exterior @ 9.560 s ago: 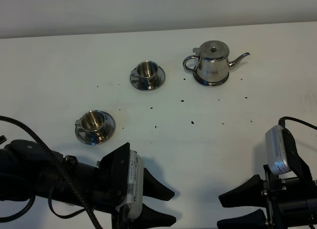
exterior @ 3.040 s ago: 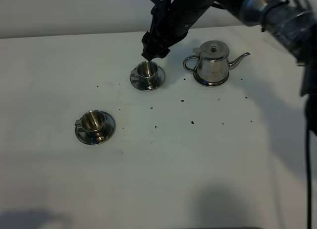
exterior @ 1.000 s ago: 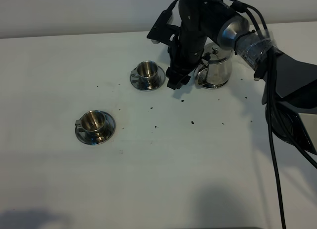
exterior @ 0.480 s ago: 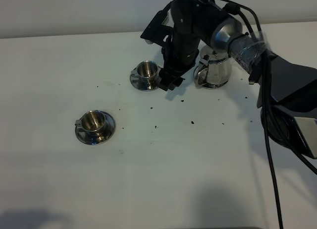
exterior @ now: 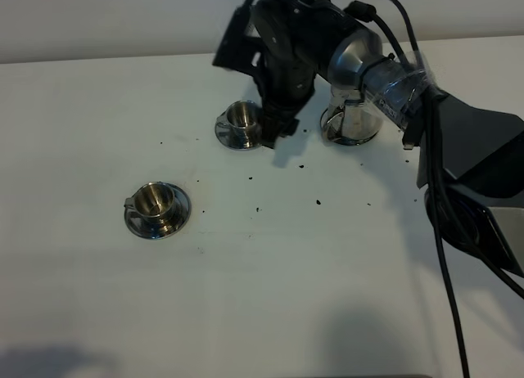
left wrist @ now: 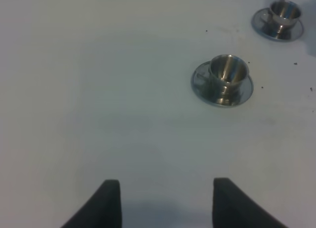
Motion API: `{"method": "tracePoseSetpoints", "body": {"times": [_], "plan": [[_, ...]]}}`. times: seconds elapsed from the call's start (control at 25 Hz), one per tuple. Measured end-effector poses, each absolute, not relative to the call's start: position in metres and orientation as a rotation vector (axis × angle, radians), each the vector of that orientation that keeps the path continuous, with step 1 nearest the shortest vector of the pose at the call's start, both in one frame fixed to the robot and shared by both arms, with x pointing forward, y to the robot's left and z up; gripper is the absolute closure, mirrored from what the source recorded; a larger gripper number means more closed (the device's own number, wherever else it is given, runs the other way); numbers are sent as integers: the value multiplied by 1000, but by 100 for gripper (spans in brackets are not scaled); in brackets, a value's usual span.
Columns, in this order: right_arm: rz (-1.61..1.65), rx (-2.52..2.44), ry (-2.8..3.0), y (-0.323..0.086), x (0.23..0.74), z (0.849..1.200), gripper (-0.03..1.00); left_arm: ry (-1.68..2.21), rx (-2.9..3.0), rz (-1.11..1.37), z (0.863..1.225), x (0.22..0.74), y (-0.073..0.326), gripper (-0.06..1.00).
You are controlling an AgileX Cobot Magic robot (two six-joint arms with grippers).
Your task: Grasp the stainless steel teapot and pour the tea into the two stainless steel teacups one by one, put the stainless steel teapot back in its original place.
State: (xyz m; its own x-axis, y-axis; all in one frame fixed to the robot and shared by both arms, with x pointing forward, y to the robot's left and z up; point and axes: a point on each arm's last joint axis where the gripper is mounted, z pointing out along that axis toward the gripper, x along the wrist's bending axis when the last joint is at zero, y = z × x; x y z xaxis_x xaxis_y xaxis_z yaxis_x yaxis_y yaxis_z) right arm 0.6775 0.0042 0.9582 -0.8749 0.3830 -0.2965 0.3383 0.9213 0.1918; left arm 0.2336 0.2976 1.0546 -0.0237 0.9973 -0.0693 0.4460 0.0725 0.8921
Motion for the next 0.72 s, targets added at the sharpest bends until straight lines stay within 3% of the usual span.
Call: {"method": "tracePoseSetpoints", "body": {"times": [0.72], "plan": [[71, 471, 2769, -17, 687, 944, 42, 1579, 1479, 904, 1055, 234, 298, 49]]}}
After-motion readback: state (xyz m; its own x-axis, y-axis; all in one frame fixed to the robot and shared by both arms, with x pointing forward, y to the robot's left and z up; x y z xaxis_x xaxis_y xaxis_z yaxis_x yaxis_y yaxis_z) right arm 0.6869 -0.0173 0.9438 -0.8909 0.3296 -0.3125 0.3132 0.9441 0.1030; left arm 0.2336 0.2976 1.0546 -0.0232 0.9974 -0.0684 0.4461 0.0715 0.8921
